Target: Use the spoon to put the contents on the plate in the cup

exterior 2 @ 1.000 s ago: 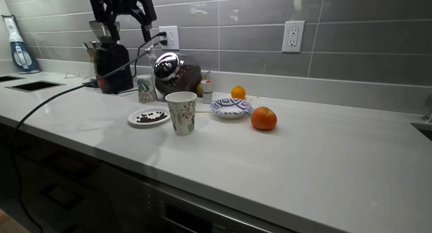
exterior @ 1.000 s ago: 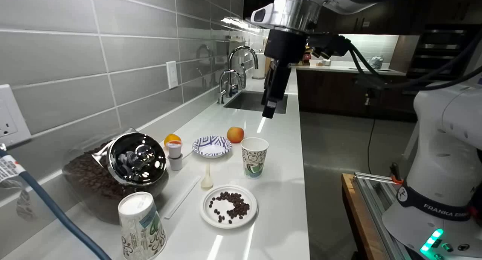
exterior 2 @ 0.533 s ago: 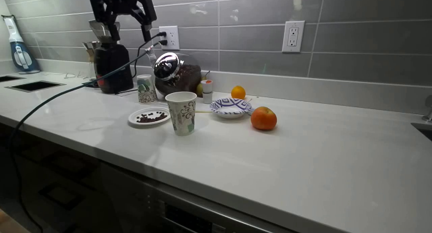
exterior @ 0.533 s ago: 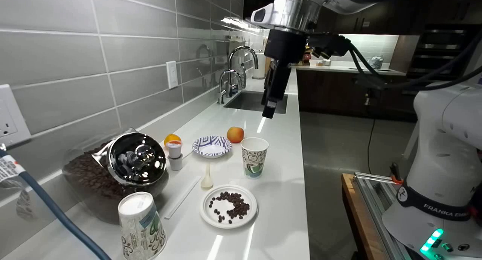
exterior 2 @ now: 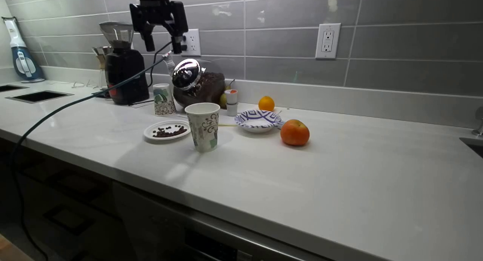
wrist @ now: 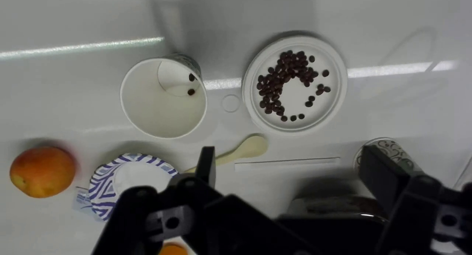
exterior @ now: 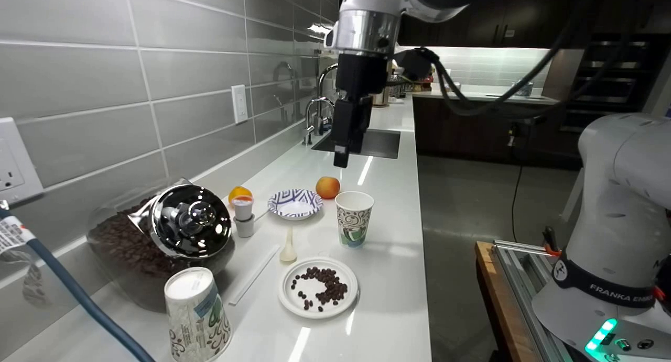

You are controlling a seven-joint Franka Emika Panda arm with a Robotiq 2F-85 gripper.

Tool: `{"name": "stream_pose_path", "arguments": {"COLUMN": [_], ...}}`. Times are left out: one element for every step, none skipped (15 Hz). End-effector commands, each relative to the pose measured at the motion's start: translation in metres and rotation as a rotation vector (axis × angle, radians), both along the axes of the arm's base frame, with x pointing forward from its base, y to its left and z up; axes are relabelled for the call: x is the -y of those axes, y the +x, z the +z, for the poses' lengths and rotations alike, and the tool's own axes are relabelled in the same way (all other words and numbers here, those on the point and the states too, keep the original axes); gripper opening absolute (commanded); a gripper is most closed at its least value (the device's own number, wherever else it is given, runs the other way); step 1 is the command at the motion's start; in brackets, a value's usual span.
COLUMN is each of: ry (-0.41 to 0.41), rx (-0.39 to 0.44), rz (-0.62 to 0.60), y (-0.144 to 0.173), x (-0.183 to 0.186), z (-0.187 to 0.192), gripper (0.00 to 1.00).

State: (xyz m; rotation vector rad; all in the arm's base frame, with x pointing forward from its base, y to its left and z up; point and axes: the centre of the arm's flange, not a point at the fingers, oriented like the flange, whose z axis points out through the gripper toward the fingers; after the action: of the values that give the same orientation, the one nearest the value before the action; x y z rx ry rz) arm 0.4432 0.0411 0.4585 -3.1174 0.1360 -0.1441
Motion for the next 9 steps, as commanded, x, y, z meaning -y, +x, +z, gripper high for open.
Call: {"name": "stream_pose_path", "arguments": {"ry": [0.012,0.016,0.028,0.042,0.063,0.076,0.094,0.105,0.123], "rx": [-0.096,-0.118,-0.133,-0.149,-0.164,-0.185,-0.216,-0.245,-0.273], "rz": [-0.171,-0.217,-0.266,-0.311,-0.352,-0.393,-0.428,-0.469,-0.507], "y": [0.074,0.086,0.098,0.108,0.116,0.123,0.129,0.134,0.14], "x": [-0.007,-0.007,-0.006,-0.004,0.0,0.005,0.01,0.018,0.025], "z": [-0.011,-0.02,-0.033,-0.044,-0.06,-0.076,-0.093,-0.11,-0.125], "gripper": [1.0,1.0,1.0,1.0,1.0,1.0,1.0,1.0,1.0]}}
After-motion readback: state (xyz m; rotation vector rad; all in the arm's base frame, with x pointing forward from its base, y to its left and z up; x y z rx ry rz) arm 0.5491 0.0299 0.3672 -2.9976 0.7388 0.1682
